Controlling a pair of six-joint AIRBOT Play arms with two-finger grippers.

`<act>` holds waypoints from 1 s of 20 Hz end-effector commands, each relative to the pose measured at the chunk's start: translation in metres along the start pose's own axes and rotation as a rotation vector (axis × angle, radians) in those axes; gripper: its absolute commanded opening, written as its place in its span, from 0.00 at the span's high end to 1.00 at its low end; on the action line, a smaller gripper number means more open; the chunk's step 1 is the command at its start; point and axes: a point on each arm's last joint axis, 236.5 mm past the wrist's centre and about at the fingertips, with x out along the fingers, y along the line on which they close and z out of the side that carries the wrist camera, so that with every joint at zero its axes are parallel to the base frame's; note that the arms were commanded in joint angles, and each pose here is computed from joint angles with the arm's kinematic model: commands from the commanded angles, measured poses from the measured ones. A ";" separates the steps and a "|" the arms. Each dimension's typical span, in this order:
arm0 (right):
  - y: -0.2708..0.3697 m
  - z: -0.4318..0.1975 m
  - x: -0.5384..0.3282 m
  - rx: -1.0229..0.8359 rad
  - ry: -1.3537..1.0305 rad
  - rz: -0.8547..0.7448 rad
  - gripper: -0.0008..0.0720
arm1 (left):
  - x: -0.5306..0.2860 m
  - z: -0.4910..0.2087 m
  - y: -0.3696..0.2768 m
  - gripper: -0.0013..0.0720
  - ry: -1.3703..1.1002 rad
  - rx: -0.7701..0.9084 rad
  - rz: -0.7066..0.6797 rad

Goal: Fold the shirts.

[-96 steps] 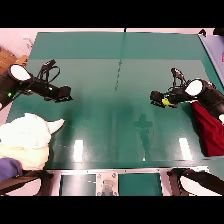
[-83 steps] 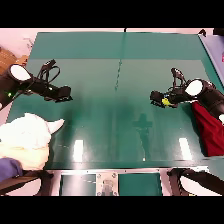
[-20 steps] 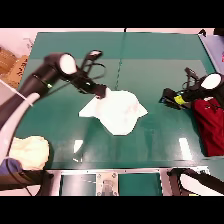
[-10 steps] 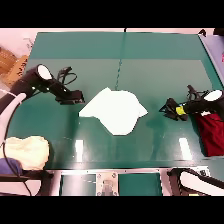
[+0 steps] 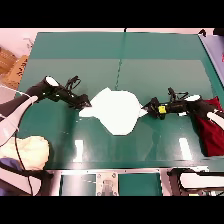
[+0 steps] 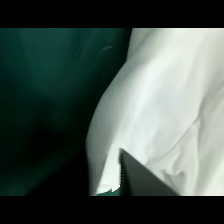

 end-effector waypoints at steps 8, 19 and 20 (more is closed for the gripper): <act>0.009 0.065 -0.062 -0.016 -0.116 0.123 0.97 | -0.063 -0.003 0.027 0.95 0.005 -0.035 -0.032; 0.070 0.086 -0.189 -0.212 -0.291 0.217 0.97 | -0.204 0.053 -0.044 0.95 -0.422 0.101 -0.050; 0.090 0.087 -0.212 -0.265 -0.333 0.223 0.97 | -0.228 0.057 -0.064 0.95 -0.476 0.155 -0.042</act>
